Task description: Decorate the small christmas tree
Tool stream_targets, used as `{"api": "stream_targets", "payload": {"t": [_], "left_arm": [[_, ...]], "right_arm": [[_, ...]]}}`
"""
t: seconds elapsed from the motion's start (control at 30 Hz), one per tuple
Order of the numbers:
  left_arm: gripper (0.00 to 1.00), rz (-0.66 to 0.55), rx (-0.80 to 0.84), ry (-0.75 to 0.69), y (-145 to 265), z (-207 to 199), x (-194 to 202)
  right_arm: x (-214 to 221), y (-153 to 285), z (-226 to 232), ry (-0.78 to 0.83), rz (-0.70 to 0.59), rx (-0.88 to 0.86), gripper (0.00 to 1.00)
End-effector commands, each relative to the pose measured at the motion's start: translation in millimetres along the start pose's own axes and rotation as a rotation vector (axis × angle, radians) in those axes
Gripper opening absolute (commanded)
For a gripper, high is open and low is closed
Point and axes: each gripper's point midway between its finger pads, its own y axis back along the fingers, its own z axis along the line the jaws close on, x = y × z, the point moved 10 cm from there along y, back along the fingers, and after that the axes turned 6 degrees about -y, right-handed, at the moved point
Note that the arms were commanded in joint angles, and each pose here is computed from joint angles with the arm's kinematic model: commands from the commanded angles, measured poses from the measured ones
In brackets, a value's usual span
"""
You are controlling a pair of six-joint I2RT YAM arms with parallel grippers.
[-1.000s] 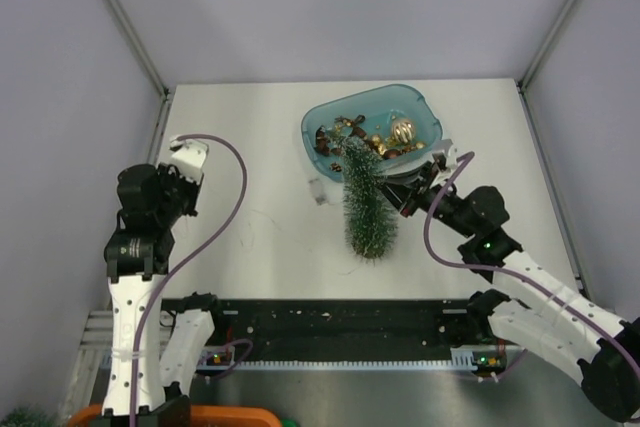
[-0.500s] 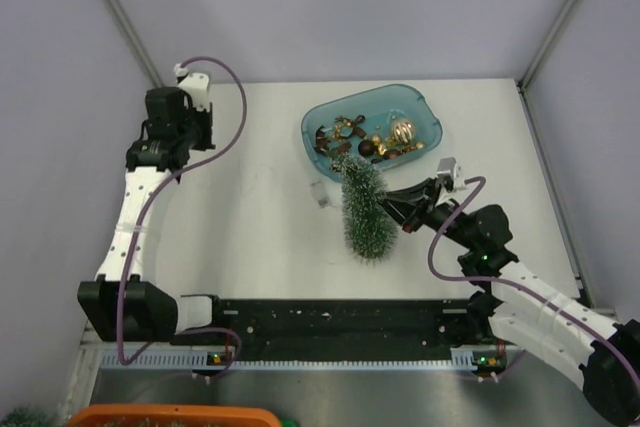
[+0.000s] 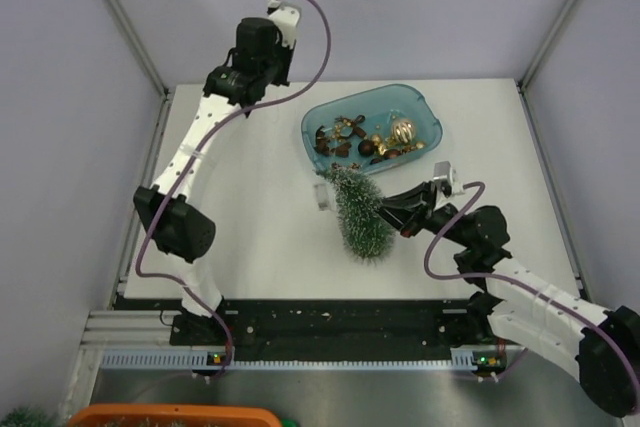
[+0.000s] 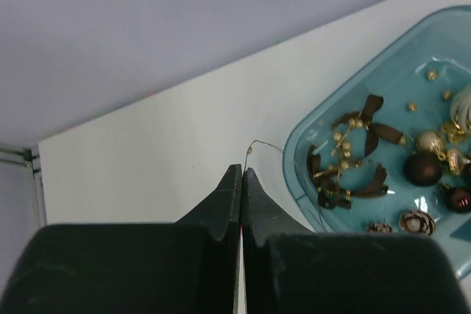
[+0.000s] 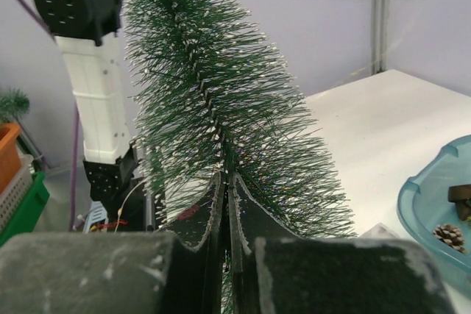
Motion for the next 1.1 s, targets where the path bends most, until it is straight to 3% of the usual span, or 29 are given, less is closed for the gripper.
{"api": "stream_targets", "payload": {"t": [0.0, 0.13, 0.33, 0.43, 0.7, 1.07], "left_arm": [[0.0, -0.101, -0.14, -0.099, -13.4, -5.4, -41.2], [0.0, -0.095, -0.227, -0.247, -38.9, -29.3, -43.1], [0.0, -0.063, -0.221, -0.263, -57.1, -43.7, -32.3], [0.0, -0.048, -0.289, -0.251, -56.5, -39.6, -30.7], [0.0, -0.002, -0.357, -0.178, 13.5, 6.0, 2.1], [0.0, 0.015, -0.407, -0.101, 121.7, 46.8, 55.6]], "right_arm": [[3.6, -3.5, 2.1, -0.007, 0.021, -0.12, 0.0], [4.6, -7.8, 1.9, -0.02, 0.032, -0.165, 0.0], [4.2, -6.2, 3.9, 0.004, 0.033, -0.178, 0.0], [3.1, -3.0, 0.5, 0.032, 0.024, -0.105, 0.0], [-8.1, 14.7, -9.5, 0.125, -0.101, 0.201, 0.0], [-8.0, 22.6, -14.6, 0.138, -0.102, 0.314, 0.0]]}}
